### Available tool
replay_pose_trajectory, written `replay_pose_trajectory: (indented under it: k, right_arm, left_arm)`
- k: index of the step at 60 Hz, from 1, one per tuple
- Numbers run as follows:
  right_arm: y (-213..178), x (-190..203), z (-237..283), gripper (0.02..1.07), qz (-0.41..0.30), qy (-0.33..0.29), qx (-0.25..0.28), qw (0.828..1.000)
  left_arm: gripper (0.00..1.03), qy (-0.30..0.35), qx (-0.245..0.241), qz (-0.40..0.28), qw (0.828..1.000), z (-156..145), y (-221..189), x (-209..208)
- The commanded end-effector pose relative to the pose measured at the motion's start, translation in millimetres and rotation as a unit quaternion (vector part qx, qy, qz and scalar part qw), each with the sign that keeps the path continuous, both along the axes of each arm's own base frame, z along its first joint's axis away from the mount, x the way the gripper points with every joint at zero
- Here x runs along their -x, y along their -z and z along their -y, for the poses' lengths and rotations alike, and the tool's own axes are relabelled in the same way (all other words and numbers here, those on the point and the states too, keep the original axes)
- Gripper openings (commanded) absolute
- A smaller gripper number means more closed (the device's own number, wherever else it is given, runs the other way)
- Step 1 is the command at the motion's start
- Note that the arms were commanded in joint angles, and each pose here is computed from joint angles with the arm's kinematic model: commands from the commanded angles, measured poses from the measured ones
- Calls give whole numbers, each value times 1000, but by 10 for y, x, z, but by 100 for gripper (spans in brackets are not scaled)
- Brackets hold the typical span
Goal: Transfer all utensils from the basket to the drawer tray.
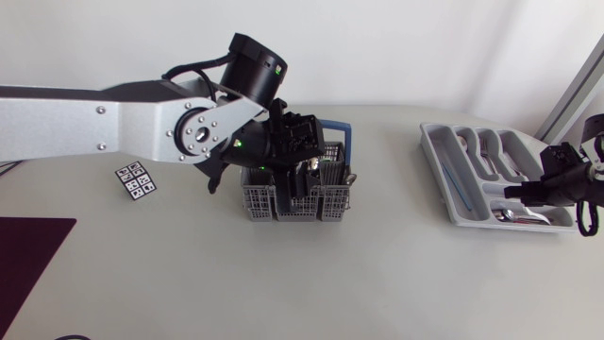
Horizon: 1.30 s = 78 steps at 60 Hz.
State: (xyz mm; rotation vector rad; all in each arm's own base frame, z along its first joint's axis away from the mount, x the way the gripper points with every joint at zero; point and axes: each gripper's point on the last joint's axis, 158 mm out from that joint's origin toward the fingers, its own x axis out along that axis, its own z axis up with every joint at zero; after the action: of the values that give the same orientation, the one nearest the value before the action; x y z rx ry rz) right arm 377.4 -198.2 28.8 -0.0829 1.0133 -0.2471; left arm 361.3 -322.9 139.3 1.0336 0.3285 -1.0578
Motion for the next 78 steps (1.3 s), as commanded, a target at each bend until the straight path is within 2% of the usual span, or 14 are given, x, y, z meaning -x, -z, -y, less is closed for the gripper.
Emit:
replay_pose_trajectory:
  k: [1, 11, 19, 26, 33, 45, 60, 68, 74, 78]
  right_arm:
    - [-105, -14, -62, 55, 10, -5, 6, 1000]
    - [-533, -34, -354, 55, 50, -23, -7, 998]
    - [-817, -26, -986, 55, 72, -67, -101, 990]
    - [-878, -18, -1626, 55, 53, -124, -187, 973]
    - [-887, -34, -2113, 55, 33, -158, -250, 955]
    - [-951, -24, -2893, 55, 0, -219, -324, 920]
    - [-783, -163, -3340, 52, -46, -229, -384, 893]
    - [-666, -191, -3427, 51, -64, -224, -399, 887]
    - [-648, -176, -3547, 43, -71, -229, -410, 880]
    - [-642, -149, -3632, 43, -75, -235, -411, 878]
  left_arm:
    - [72, -6, 7, -5, 1000, 25, -10, 6]
    - [73, -8, 8, -5, 1000, 5, -15, 6]
    - [73, -11, 9, -8, 1000, -5, -8, 7]
    - [73, -13, 9, -13, 1000, -4, 22, 28]
    - [73, -13, 8, -14, 1000, -13, 41, 39]
    - [73, -20, 8, -15, 1000, -73, 51, -3]
    - [73, -34, 9, -18, 999, -164, 101, -54]
    - [73, -45, 21, -17, 999, -193, 102, -76]
    - [73, -65, 39, -19, 997, -220, 66, -139]
    - [73, -80, 51, -20, 995, -234, 54, -189]
